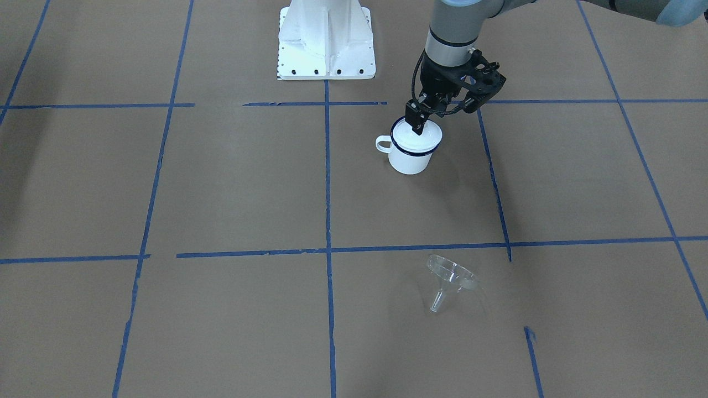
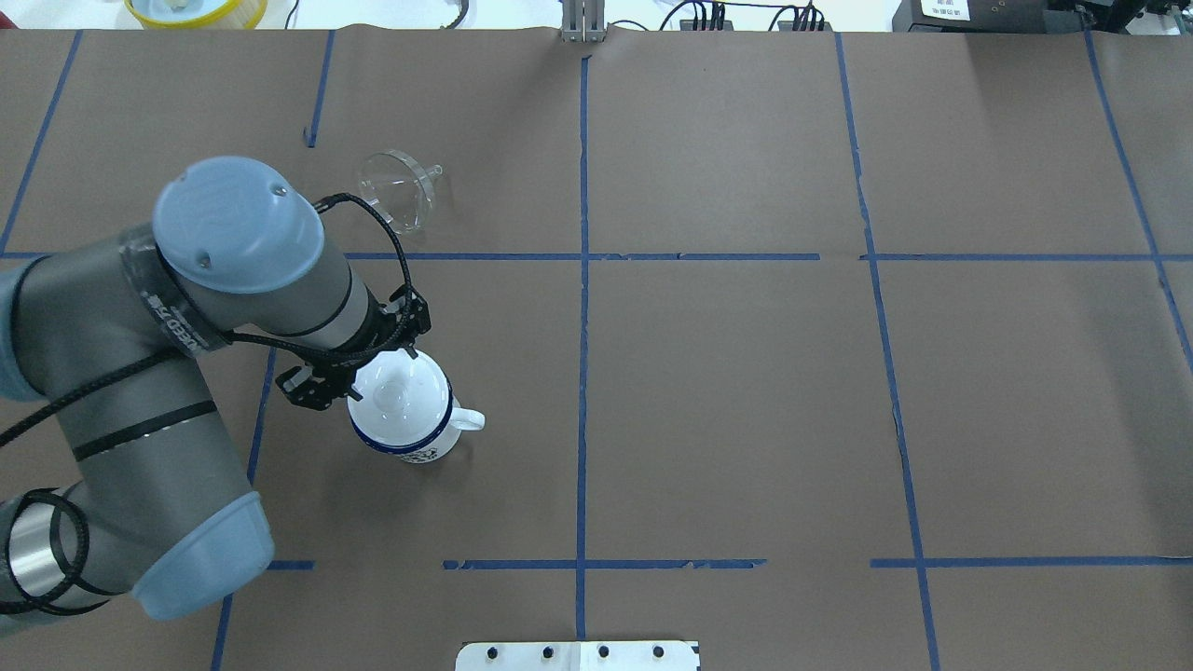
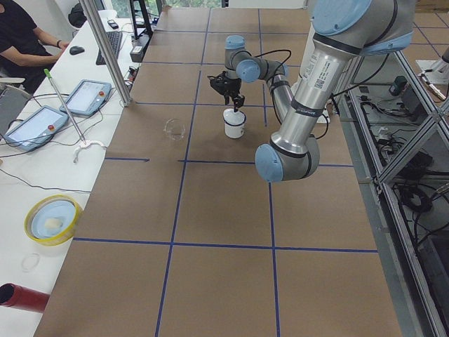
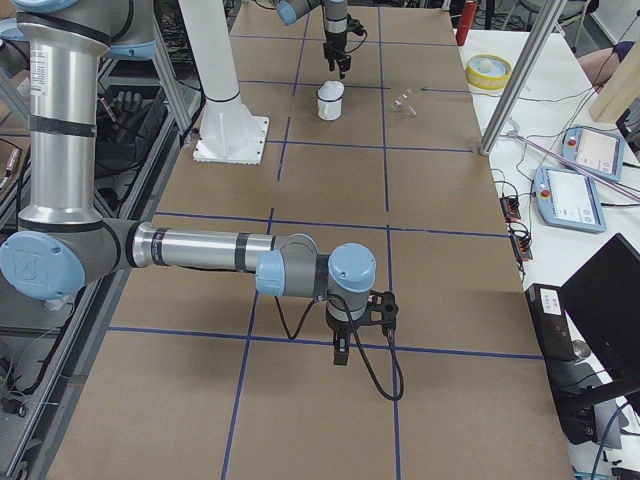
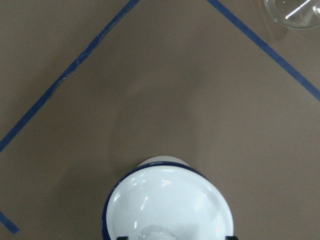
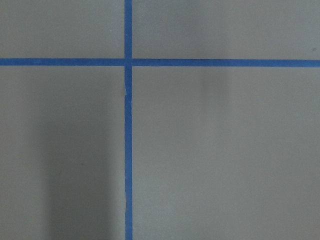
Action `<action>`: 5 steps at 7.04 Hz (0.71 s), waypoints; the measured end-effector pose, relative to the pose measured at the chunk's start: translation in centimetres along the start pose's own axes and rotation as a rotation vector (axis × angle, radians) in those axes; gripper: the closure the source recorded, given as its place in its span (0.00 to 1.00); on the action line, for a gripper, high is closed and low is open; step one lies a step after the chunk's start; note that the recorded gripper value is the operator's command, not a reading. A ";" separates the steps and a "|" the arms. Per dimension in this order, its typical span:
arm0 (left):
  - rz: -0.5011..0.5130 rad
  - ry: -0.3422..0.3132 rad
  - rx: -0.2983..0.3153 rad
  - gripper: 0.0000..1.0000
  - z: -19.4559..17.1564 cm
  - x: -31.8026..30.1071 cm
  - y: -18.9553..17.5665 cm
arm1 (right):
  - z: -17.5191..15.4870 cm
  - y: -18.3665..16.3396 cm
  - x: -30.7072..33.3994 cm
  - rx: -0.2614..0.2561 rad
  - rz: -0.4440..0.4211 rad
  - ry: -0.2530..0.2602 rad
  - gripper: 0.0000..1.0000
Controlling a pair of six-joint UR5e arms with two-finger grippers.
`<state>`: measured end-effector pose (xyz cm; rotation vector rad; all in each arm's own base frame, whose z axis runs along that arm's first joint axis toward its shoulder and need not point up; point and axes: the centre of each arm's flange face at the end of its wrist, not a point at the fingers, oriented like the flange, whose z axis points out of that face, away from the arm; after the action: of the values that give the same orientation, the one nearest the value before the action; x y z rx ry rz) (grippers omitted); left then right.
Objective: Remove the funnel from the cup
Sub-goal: 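Open the left gripper and raise it away from the mug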
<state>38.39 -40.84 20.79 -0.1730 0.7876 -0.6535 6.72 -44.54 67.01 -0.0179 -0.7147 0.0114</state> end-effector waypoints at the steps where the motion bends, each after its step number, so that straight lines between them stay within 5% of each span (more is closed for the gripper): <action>1: 0.069 0.026 0.033 0.27 -2.0 -0.7 -2.8 | 0.0 0.0 0.0 0.000 0.000 0.000 0.00; 3: 0.243 0.037 0.076 0.05 -5.8 -4.0 -10.5 | 0.0 0.0 0.0 0.000 0.000 0.000 0.00; 5: 0.436 -0.009 0.111 0.00 -8.9 -11.3 -20.8 | 0.0 0.0 0.0 -0.001 0.001 0.000 0.00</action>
<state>16.22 -49.66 29.25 0.0972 0.7470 -0.2818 6.72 -44.53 67.05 -0.0187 -0.7146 0.0117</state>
